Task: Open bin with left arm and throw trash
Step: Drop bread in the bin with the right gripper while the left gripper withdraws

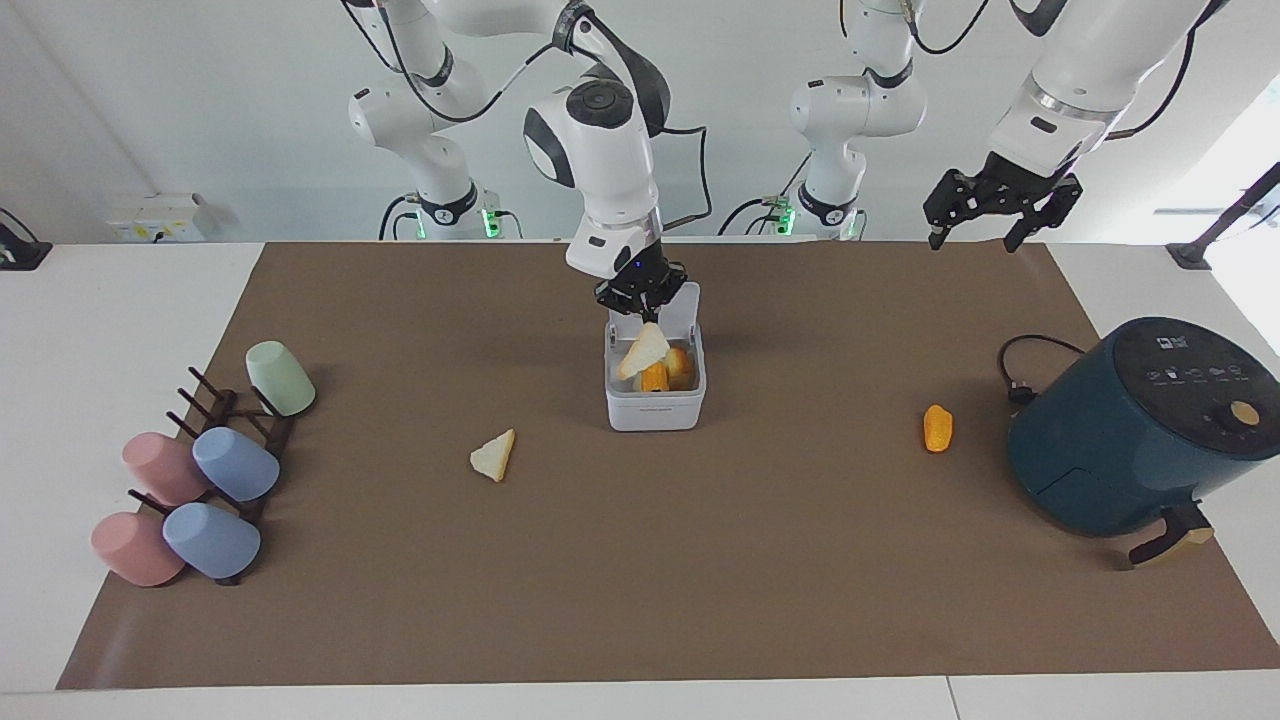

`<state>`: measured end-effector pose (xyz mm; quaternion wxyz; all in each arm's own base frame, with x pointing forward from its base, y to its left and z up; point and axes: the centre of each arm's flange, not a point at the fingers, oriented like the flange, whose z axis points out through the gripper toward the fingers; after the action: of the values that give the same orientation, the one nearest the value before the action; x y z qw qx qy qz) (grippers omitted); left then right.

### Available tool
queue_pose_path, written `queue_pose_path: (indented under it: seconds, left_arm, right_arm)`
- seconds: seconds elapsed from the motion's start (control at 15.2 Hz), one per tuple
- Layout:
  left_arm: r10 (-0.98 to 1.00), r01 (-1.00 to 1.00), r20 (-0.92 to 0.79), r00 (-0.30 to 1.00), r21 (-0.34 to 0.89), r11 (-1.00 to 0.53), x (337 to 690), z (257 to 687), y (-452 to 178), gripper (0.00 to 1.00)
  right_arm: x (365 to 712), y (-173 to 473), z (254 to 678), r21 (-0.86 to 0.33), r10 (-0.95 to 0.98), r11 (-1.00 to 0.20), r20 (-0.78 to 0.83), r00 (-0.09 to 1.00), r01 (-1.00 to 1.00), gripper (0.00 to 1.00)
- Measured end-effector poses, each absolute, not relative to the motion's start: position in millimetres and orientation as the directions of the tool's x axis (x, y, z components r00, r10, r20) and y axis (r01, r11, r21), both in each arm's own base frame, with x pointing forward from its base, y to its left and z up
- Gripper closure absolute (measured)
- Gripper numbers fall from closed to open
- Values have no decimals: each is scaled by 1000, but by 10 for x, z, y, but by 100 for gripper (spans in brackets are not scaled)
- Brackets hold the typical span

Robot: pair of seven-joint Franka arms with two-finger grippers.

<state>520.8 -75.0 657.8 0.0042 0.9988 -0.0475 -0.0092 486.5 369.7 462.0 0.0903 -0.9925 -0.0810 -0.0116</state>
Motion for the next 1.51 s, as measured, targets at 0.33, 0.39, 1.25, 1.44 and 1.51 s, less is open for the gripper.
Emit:
queue_pose_path:
  seconds: [0.33, 0.39, 1.25, 1.44, 1.51]
  left_arm:
    - [-84, -83, -12, 996, 8, -996, 5189, 6600, -802, 0]
    - [-87, -86, -13, 996, 8, -996, 5187, 6596, -819, 0]
    - [-89, -88, -47, 995, 12, -996, 5336, 6348, -867, 0]
    - [-90, -90, -15, 996, 15, -996, 5413, 6304, -730, 0]
    - [-113, -113, 3, 994, 16, -993, 5483, 6192, -630, 0]
  right_arm:
    - [4823, 3711, 4564, -186, 152, -971, 16, 988, 152, 96]
    - [4822, 3710, 4560, -187, 151, -971, 14, 988, 151, 96]
    - [4809, 3715, 4566, -196, 145, -970, 9, 989, 144, 30]
    - [4844, 3681, 4573, -198, 136, -971, 18, 991, 137, 0]
    - [4897, 3629, 4580, -202, 123, -971, 29, 992, 126, 0]
